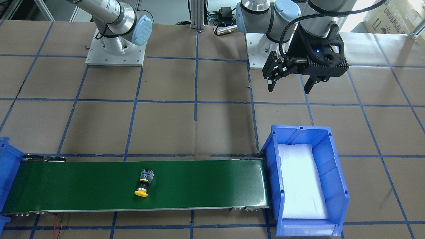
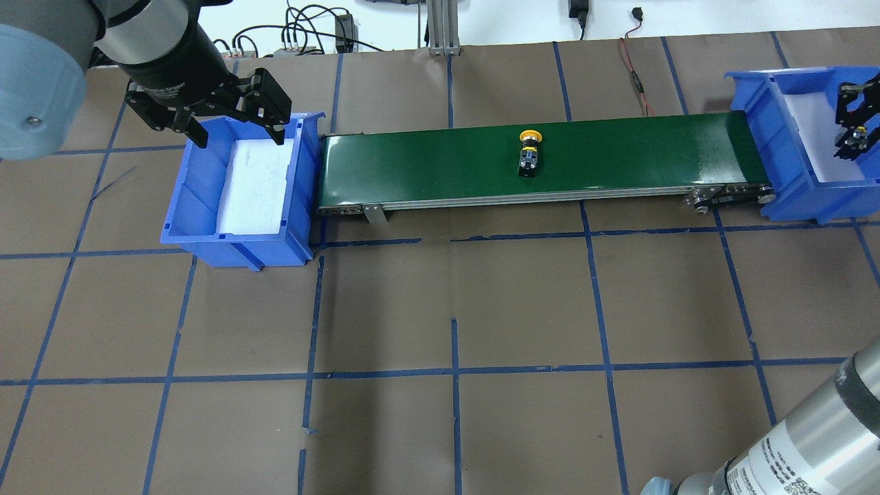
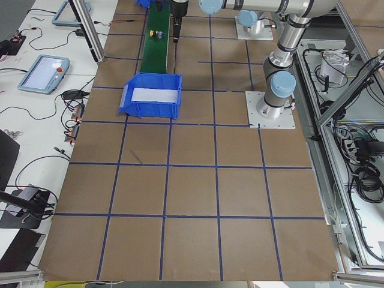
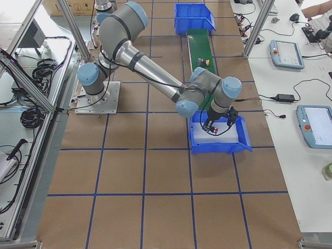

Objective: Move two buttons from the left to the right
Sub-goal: 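Lift the red button with the right gripper and place it in the far blue bin, then move the right gripper back over the yellow button on the conveyor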

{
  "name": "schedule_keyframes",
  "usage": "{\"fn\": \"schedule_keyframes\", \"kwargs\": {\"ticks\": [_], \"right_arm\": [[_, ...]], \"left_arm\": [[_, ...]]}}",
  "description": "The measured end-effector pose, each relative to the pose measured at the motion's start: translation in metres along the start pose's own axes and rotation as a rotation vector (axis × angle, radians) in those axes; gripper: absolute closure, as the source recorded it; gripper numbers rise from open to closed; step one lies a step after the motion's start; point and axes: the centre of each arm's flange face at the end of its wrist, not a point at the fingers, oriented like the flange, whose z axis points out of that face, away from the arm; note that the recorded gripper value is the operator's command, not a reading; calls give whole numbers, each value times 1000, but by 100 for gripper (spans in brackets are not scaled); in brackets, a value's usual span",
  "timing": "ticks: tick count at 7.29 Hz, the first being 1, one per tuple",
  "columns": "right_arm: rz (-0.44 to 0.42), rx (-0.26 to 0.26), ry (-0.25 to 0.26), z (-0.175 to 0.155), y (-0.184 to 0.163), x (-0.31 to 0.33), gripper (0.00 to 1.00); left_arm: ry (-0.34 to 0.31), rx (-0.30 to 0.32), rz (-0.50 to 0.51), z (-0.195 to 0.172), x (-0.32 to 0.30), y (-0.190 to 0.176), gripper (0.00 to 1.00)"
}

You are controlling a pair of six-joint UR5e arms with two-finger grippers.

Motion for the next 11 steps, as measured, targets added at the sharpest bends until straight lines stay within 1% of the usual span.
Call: {"fn": "schedule_keyframes", "kwargs": {"ticks": [2,3,5,7,8,10,11], "right_arm": [[-5,-11,-21,21,-9,-3,93],[-5,-14,-24,27,-11,-3,82],[-2,-6,-18,30,-13,-2,52],[-7,-3,-11,30,-14,-2,28],[-9,-3,-10,29,-14,-2,12],[-34,4,-7,25,-15,-2,9],[-70,20,-6,16,-18,-1,4]], "left_arm": [[-2,1,-3,-1,-1,3,0],[-2,2,-6,-1,-1,3,0],[-1,2,-6,-2,0,4,0],[1,2,-7,-2,0,4,0],[3,2,-7,-2,-1,3,0],[3,1,-6,-2,-1,4,0],[3,1,-5,-2,-1,4,0]]}}
